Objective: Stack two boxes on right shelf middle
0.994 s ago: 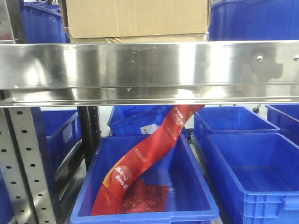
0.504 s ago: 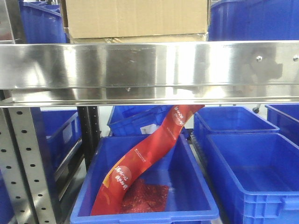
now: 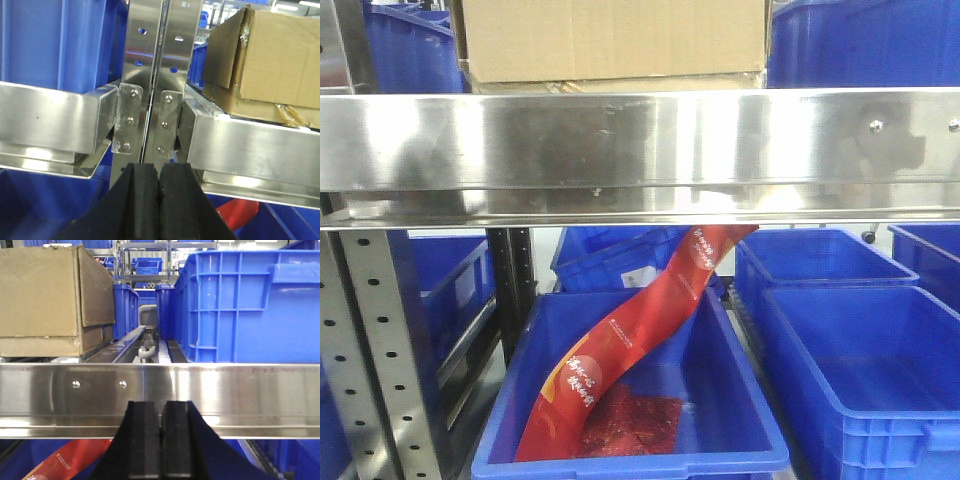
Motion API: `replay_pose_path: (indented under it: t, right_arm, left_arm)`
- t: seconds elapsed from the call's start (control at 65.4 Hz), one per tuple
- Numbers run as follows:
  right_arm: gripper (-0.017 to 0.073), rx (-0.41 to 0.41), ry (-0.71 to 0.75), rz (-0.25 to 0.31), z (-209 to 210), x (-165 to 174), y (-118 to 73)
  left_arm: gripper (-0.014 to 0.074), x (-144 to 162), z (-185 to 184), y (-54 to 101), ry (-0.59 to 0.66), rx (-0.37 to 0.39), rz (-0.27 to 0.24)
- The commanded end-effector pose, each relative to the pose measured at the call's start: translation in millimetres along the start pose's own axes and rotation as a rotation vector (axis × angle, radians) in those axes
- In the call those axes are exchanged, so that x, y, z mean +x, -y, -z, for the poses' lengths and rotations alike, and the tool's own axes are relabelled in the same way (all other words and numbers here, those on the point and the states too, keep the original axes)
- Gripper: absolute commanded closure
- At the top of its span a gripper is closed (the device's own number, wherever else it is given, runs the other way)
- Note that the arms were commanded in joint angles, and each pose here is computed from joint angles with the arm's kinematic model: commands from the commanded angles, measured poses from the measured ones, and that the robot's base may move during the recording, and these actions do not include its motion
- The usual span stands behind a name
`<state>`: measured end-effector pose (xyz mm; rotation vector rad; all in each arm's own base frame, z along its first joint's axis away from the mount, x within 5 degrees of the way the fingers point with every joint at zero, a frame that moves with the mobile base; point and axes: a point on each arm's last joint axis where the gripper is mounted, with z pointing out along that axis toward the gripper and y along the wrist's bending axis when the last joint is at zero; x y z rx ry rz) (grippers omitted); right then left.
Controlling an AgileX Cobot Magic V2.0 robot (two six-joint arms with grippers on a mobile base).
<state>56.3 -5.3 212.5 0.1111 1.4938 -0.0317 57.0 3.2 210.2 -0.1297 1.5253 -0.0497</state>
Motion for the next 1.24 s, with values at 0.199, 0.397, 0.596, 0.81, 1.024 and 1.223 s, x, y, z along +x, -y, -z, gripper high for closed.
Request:
replay_pose_path:
  t: [0.199,0.397,0.596,0.81,1.024,1.223]
  right_arm:
    - [0.0721,0.003,0.026,0.002,0.3,-1.8,0.2]
    - [0.0721,0.003,0.026,0.002,0.3,-1.8,0.2]
    - [0.0721,0.003,0.026,0.002,0.3,-1.8,0.2]
    - [0.0721,0.003,0.026,0.002,0.3,-1.8,0.2]
    - [0.0721,0.003,0.026,0.002,0.3,-1.8,0.2]
    - [0.0721,0.003,0.026,0.002,0.3,-1.8,0.2]
  left_arm:
    - [0.0688,-3.8,1.1,5.2,0.056,0.086,-0.087]
    - [0.0688,-4.0,1.0,4.9,0.060,0.080,-0.120]
    - [0.0688,-4.0,1.0,4.9,0.060,0.080,-0.120]
    - [0.0688,-4.0,1.0,4.9,0.060,0.080,-0.120]
    - [0.0688,-4.0,1.0,4.9,0.060,0.080,-0.120]
    - [0.0688,-4.0,1.0,4.9,0.060,0.080,-0.120]
